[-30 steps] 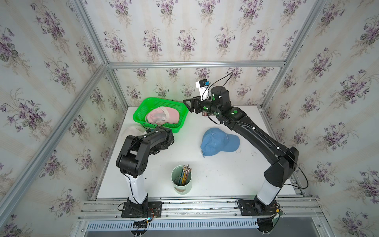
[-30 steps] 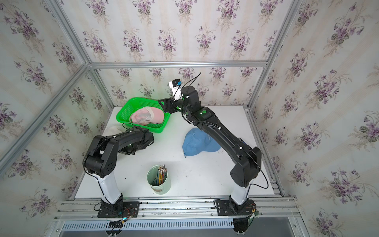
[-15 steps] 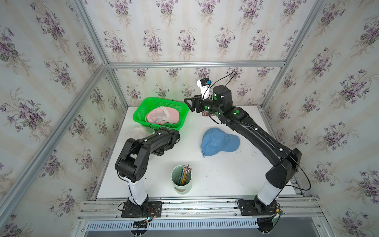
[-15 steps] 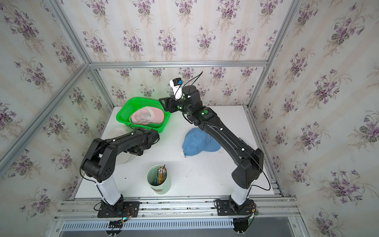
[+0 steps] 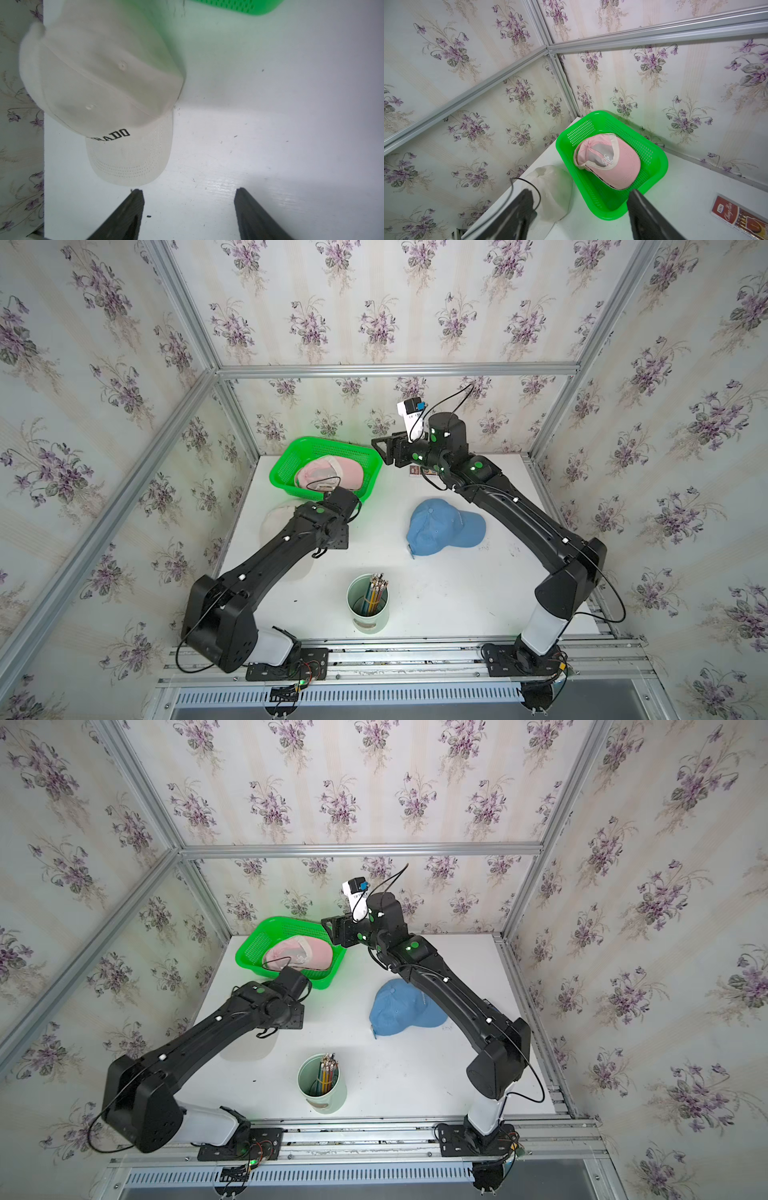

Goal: Turn the baseball cap inside out
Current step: Place the baseball cap at the center of the board, then pick up the baseball cap from the basket.

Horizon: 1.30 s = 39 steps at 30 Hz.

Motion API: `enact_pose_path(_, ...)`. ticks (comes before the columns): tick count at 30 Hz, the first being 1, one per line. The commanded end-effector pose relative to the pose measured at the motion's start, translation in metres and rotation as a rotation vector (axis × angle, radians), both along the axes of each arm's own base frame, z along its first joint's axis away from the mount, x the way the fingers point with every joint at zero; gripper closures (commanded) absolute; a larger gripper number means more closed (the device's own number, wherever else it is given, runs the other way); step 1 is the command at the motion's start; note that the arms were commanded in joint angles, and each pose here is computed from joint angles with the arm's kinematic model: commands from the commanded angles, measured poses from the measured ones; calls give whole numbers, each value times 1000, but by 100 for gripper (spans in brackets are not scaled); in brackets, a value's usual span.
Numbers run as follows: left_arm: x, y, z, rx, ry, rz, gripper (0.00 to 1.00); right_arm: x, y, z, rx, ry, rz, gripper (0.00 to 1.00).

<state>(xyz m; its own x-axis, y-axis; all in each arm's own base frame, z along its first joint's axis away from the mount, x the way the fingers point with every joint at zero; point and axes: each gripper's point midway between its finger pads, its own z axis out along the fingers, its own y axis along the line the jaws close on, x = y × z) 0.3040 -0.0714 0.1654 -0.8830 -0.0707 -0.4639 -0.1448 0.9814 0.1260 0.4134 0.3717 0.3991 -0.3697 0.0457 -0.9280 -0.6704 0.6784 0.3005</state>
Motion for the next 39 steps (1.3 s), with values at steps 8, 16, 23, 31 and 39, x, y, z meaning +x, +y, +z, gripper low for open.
enact_pose_path(8,50,66,67,-95,-173,129,1,69,20,-73,-226,72,-128,23)
enact_pose_path(16,104,70,52,-203,-173,233,2,64,32,-115,-226,74,-101,25)
enact_pose_path(23,163,54,44,-399,-253,377,15,43,11,-142,-242,115,-142,26)
enact_pose_path(31,231,22,6,-342,-170,317,20,9,-11,-154,-203,141,-139,26)
enact_pose_path(39,235,-14,-50,-303,-13,246,22,-4,-30,-140,-223,104,-158,26)
